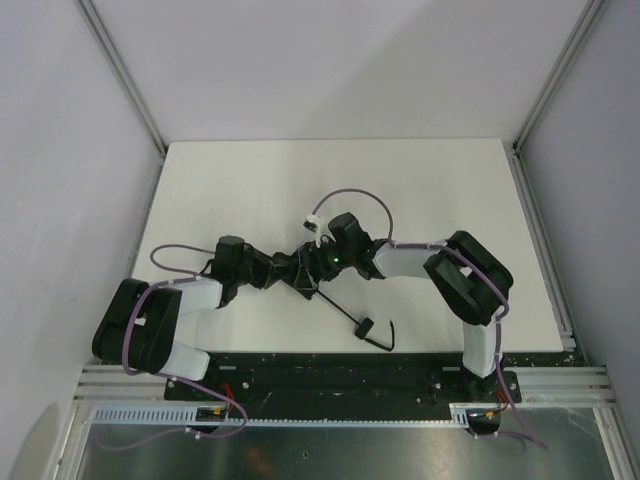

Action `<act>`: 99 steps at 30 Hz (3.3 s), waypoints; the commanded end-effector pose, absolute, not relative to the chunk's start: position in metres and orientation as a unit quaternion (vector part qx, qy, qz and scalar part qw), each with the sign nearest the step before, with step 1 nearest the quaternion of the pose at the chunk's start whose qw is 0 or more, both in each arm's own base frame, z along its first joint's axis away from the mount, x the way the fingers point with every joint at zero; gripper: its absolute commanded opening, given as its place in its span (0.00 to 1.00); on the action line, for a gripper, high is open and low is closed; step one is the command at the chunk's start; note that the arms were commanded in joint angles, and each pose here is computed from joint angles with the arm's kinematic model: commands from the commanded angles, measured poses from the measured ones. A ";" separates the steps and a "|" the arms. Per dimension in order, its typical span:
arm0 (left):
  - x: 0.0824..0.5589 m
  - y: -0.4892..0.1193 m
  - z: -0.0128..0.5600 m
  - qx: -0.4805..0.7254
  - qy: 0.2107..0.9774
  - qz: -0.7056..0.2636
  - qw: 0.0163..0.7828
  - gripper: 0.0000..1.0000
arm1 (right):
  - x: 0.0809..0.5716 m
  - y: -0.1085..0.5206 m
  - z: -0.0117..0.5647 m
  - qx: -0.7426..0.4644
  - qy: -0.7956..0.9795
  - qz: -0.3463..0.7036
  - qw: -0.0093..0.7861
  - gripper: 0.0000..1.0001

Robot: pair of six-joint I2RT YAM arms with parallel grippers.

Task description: Put away the umbrella

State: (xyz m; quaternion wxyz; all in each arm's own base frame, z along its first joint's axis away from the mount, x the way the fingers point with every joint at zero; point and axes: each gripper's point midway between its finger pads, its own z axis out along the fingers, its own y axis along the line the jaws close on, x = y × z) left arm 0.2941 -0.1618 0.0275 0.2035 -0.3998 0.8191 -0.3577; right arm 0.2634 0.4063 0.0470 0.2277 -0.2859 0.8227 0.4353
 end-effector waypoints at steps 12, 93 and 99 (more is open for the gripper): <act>0.237 -0.133 -0.039 -0.427 0.869 -0.221 0.118 0.00 | 0.284 0.414 0.070 -0.406 0.782 0.118 0.457 0.91; 0.279 -0.119 -0.007 -0.414 0.851 -0.256 0.200 0.00 | 0.276 0.375 0.020 -0.343 0.854 0.288 0.265 0.61; 0.275 -0.120 -0.005 -0.417 0.851 -0.256 0.190 0.00 | 0.288 0.371 0.055 -0.397 0.823 0.186 0.361 0.78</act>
